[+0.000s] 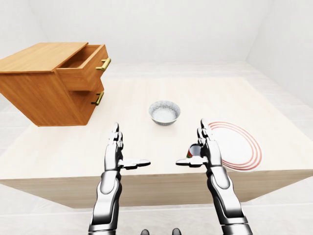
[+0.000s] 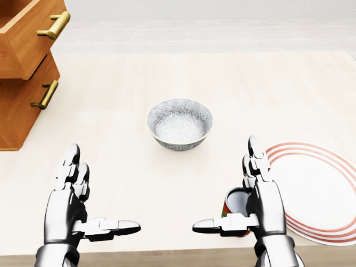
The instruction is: Put the bowl on the plate.
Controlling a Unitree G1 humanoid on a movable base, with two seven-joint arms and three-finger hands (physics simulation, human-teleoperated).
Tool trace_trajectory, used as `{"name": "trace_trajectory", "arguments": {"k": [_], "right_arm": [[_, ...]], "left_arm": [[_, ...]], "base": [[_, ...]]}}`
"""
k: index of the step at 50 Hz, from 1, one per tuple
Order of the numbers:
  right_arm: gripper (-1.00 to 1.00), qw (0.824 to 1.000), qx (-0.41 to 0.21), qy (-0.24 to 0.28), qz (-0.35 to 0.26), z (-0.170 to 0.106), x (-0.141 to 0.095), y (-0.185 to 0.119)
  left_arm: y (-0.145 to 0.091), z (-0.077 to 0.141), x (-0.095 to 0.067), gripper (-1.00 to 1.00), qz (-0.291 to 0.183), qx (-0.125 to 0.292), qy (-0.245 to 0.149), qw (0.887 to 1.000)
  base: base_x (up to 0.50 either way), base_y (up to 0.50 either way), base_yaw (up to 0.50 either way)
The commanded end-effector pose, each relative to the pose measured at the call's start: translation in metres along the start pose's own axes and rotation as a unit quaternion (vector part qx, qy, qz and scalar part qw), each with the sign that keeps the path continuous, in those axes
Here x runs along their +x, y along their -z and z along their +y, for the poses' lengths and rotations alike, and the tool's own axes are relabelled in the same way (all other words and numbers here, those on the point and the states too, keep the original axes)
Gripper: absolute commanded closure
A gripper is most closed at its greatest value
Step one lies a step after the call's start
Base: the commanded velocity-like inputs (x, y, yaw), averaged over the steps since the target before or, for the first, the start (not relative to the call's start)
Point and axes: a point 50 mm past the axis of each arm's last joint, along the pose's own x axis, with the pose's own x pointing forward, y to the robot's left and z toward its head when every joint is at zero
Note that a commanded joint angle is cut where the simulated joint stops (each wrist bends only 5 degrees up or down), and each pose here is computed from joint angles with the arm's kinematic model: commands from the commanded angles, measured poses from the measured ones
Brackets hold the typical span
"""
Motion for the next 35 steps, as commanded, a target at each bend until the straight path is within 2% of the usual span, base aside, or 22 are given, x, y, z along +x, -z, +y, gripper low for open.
{"name": "trace_trajectory", "arguments": {"k": [1, 23, 31, 35], "right_arm": [[-1.0, 1.0, -0.001, 0.002, 0.013, -0.013, 0.001, 0.001], [-1.0, 1.0, 0.005, 0.01, -0.002, -0.02, -0.006, -0.015], [-1.0, 0.999, 0.001, 0.007, -0.044, -0.021, -0.012, -0.035], [-1.0, 0.997, -0.004, 0.004, -0.076, -0.019, -0.017, -0.05]], "left_arm": [[0.0, 0.004, 0.003, -1.0, -0.002, 0.023, 0.026, 0.999], [-0.007, 0.006, -0.004, -1.0, -0.018, 0.032, 0.02, 0.999], [-0.026, 0.01, -0.011, -1.0, -0.037, 0.021, 0.019, 0.999], [-0.04, 0.012, -0.012, -1.0, -0.066, 0.022, 0.017, 0.997]], "base": [[0.0, 0.0, 0.0], [0.0, 0.0, 0.0], [0.0, 0.0, 0.0], [0.0, 0.0, 0.0]]}}
